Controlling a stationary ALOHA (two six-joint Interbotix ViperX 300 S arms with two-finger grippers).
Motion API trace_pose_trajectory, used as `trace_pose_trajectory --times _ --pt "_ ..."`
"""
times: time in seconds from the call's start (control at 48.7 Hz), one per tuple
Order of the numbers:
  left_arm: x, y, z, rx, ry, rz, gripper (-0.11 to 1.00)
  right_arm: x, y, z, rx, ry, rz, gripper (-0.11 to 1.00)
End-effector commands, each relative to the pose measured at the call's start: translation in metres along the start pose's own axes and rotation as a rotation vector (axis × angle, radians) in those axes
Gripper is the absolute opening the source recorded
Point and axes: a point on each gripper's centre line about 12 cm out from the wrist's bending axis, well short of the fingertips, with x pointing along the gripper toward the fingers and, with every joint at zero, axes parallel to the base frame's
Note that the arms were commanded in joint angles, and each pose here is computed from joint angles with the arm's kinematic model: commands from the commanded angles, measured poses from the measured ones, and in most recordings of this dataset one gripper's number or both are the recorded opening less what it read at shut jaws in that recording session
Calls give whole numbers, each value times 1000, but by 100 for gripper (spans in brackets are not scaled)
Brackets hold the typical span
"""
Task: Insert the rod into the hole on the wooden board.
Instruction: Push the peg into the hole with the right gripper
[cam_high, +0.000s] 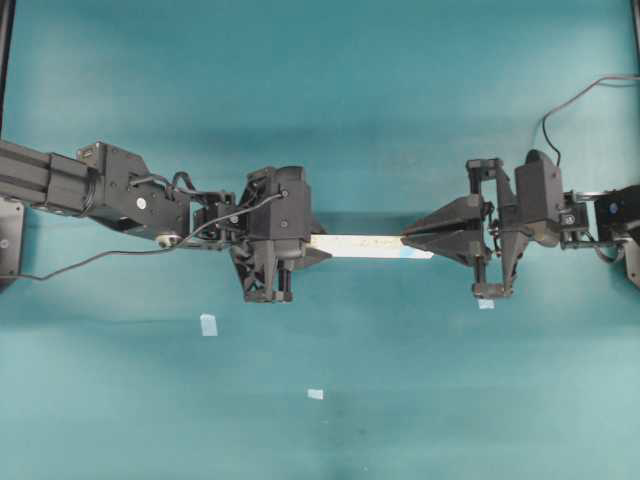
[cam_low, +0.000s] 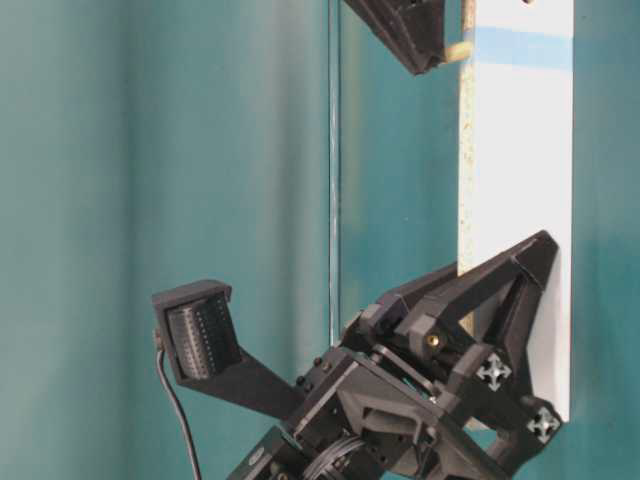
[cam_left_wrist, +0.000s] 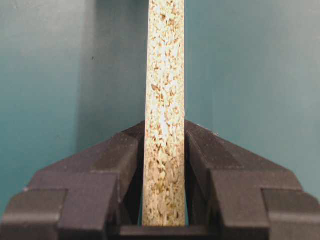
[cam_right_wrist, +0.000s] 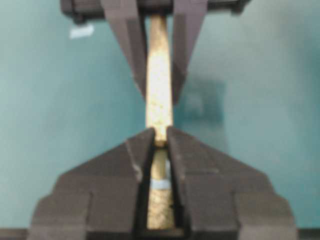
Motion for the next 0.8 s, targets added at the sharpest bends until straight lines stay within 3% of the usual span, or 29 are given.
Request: trace_pose_trajectory --times 0.0,0.78 --pt "-1 9 -2 -18 13 17 31 -2 3 2 0 -10 10 10" --pt "-2 11 -1 -23 10 20 31 -2 2 -7 -3 86 -11 11"
